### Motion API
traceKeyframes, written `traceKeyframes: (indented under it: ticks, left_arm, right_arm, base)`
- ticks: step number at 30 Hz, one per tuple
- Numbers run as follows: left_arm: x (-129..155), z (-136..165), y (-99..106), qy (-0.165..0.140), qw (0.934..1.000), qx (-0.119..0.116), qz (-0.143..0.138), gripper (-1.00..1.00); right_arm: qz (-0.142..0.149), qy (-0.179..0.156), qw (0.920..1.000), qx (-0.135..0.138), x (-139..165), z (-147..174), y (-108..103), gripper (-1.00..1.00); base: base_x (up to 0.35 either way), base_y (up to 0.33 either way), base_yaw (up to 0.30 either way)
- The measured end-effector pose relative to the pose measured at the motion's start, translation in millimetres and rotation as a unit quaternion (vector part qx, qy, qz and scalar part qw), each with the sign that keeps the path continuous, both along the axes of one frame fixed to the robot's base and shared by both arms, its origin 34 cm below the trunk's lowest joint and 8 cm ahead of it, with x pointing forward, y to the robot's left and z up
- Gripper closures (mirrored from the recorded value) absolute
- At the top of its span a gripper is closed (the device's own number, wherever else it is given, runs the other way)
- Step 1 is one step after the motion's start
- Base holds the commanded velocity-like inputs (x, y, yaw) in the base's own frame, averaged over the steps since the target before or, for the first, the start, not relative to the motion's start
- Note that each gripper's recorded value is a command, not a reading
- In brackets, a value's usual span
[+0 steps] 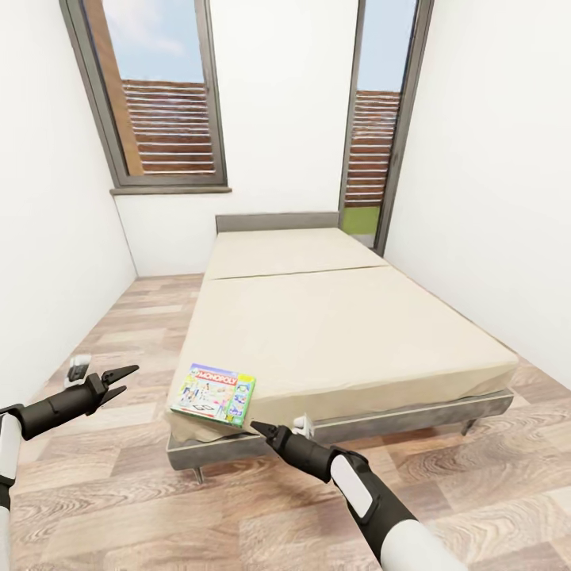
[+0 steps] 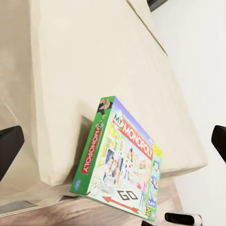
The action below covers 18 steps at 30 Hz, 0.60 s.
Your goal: Put all the toys in the child's room - the three board games (two on the bed and one on the table), the two jigsaw puzzles on the table, and the tennis ball on the table - inside the toy box on the table in the child's room.
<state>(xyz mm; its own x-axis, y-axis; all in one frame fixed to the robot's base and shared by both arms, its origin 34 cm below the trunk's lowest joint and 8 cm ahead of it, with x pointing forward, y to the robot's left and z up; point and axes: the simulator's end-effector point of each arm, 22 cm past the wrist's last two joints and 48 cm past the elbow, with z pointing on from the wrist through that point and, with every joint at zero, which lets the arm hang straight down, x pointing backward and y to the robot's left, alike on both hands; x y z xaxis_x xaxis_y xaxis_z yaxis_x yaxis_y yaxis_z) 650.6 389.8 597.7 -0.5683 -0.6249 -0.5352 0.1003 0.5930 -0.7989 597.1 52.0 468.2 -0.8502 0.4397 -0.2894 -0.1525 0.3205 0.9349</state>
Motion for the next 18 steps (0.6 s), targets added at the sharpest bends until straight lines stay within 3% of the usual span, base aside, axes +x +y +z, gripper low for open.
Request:
traceKeyframes:
  ticks: [5,18]
  left_arm:
    - [2,-12,0,0.010,0.9999,0.000,0.000,-1.00]
    - [2,-11,0,0.008,1.0000,-0.001,0.000,-1.00]
  right_arm:
    - [0.000,0.014,0.9999,0.001,-2,-13,0,-1.00]
    - [0.000,0.014,0.9999,0.002,-3,-13,0,-1.00]
  base:
    - [0.000,0.000,0.000]
    - [0.000,0.000,0.000]
